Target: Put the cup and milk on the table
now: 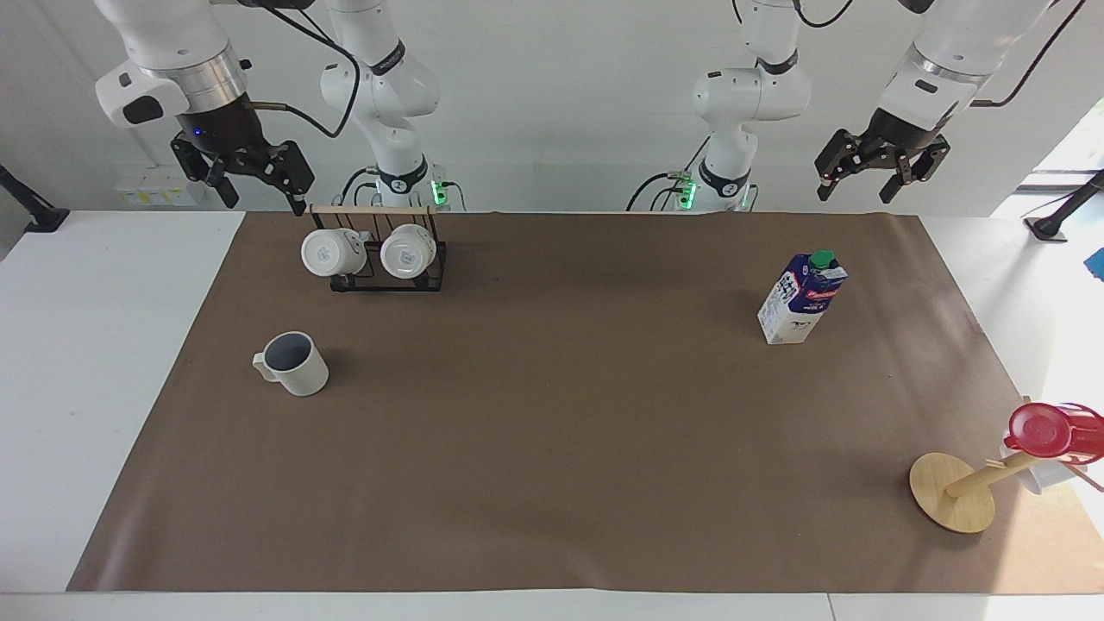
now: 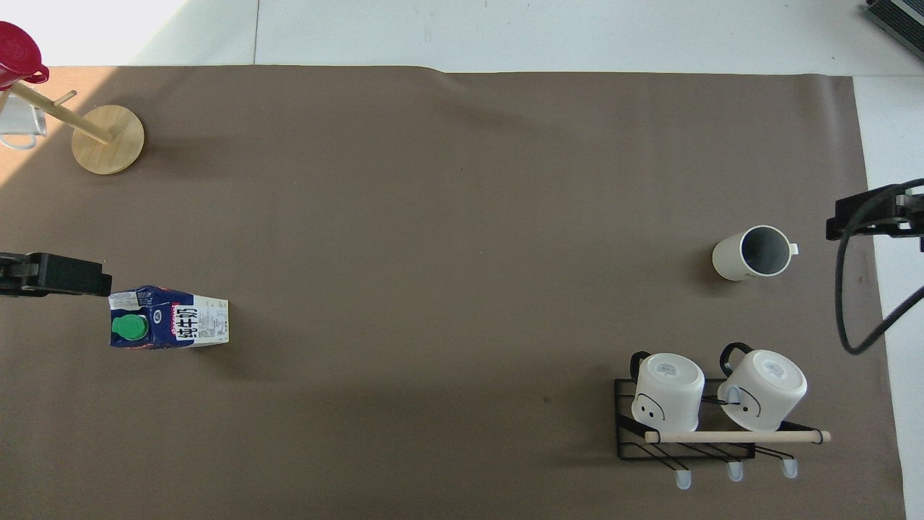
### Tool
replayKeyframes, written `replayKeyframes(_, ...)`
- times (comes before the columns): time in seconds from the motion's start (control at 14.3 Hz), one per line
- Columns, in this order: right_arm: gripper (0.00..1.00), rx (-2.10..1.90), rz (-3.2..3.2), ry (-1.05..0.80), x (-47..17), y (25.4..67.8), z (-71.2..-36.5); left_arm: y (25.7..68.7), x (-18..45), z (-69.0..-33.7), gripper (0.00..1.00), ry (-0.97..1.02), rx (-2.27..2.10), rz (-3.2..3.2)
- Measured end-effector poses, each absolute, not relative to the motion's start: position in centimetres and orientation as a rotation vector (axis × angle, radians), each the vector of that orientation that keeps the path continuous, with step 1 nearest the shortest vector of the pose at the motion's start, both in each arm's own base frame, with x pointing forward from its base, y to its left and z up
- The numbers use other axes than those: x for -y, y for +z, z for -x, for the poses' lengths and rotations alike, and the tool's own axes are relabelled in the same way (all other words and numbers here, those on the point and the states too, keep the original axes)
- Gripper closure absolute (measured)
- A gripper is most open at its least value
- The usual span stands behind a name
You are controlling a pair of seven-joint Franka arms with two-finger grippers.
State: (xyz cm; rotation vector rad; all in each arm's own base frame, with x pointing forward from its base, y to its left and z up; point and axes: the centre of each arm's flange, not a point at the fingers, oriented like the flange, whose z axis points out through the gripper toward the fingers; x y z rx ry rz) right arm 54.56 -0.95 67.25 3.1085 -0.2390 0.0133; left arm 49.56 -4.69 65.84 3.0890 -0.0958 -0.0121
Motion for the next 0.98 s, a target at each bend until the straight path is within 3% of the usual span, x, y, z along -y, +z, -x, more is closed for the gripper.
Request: replayKeyframes(0.98, 0.00, 0.233, -3.111, 0.084, 0.76, 66.98, -55.32, 65.83, 4.74, -49.55, 0.00, -0.013, 0.096, -3.089)
